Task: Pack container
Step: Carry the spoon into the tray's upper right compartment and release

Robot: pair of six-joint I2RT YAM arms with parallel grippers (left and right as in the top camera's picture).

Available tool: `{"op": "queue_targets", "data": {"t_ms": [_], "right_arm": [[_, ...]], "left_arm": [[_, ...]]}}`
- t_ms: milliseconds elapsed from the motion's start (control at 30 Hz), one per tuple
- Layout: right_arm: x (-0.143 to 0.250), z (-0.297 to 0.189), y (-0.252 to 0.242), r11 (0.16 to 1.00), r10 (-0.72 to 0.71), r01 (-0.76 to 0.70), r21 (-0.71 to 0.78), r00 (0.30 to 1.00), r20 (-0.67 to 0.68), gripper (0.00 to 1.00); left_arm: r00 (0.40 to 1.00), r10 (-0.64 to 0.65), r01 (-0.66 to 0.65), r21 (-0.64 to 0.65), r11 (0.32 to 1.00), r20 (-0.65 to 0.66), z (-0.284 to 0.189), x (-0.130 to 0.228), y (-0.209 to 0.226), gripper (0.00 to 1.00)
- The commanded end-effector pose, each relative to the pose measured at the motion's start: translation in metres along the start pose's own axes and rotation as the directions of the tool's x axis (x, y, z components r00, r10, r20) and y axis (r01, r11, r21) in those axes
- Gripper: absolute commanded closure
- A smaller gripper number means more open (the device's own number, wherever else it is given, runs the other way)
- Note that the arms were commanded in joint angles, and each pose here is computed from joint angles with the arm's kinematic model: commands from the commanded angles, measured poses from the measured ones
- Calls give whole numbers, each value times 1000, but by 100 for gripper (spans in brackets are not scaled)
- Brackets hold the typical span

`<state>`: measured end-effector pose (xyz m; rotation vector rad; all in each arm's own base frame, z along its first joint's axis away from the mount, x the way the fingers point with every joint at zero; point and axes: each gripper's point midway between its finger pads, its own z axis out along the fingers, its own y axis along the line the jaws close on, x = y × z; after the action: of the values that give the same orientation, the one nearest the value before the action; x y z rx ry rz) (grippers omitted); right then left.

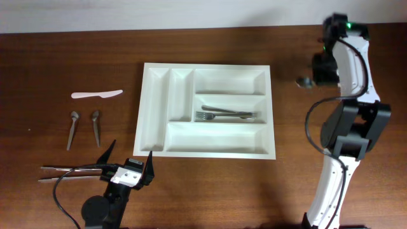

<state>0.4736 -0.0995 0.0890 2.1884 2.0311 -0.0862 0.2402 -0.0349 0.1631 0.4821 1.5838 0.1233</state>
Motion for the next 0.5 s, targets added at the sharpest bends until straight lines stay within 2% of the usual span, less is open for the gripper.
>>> {"op": "queue_targets", "data": {"t_ms": [0, 100, 300, 467], "right_arm": [[51, -64, 20, 987, -53, 39, -158, 995, -87, 96], [107, -71, 13, 990, -50, 25, -140, 984, -173, 96], [194, -85, 3, 983, -96, 63, -172, 977, -189, 96], [233, -86, -3, 979, -119, 82, -188, 974, -193, 96]], "left_arm": [[1000, -13, 13, -5, 1000, -3, 0, 2, 0, 1], [1000, -13, 13, -5, 1000, -3, 0, 2, 0, 1], [1000, -14, 14, -5, 1000, -3, 0, 2, 0, 1], [1000, -13, 13, -5, 1000, -3, 0, 2, 0, 1]]}}
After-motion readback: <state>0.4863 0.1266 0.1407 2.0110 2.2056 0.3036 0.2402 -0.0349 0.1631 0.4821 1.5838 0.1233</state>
